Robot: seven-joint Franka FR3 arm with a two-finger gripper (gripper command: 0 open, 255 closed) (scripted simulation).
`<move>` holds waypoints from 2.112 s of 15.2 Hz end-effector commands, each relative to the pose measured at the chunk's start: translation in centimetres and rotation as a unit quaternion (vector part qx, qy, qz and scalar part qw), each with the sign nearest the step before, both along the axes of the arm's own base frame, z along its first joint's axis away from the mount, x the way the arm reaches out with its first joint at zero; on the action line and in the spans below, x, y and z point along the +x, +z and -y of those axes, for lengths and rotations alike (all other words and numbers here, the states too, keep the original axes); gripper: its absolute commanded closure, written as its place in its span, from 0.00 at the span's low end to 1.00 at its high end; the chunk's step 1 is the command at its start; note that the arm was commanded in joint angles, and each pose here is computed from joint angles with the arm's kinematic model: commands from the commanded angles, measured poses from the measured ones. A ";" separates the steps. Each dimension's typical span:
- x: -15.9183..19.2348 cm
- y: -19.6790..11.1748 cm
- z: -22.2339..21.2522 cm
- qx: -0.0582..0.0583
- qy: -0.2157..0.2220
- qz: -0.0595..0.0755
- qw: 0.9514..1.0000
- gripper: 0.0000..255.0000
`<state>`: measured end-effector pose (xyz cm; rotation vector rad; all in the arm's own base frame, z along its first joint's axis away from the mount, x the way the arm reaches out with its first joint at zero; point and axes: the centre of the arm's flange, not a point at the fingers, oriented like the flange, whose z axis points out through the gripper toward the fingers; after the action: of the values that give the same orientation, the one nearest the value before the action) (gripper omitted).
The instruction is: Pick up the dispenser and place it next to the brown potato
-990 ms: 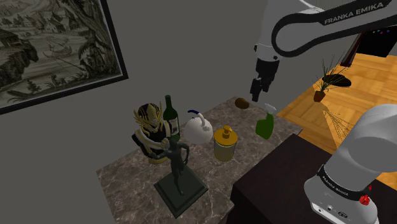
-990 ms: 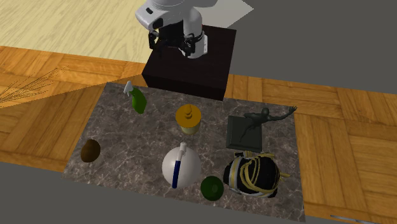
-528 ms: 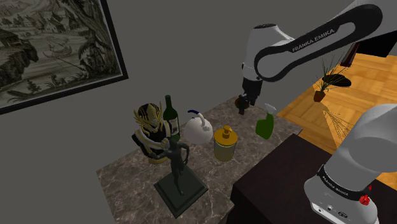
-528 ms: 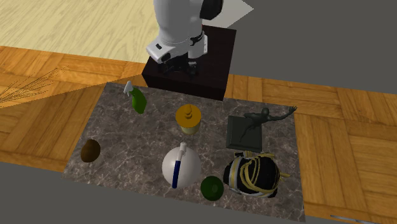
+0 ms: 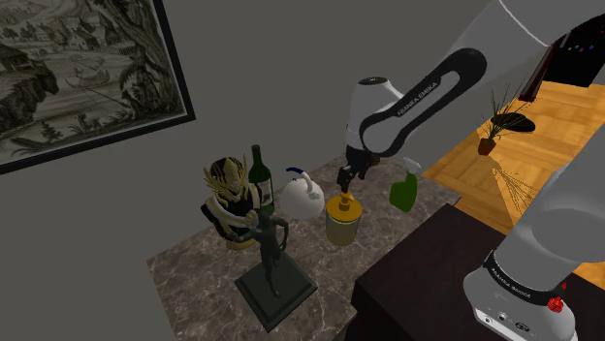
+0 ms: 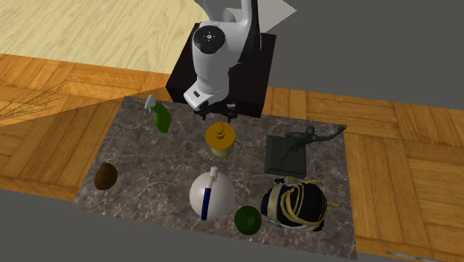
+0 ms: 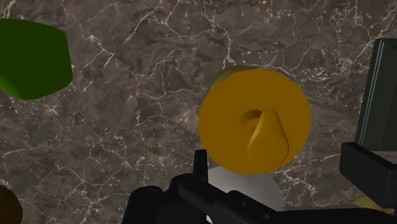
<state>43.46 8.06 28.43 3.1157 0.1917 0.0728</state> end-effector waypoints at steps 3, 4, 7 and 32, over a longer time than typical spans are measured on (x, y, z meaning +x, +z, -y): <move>1.3 -3.4 -0.9 0.005 -0.003 0.003 1.000 0.00; 1.4 -3.9 -0.9 0.005 -0.003 0.003 1.000 0.00; 1.4 -5.5 -0.9 0.005 -0.003 0.003 1.000 0.00; 1.5 -4.2 -0.9 0.005 -0.003 0.003 1.000 1.00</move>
<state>44.95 8.89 23.69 3.1263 0.1809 0.0847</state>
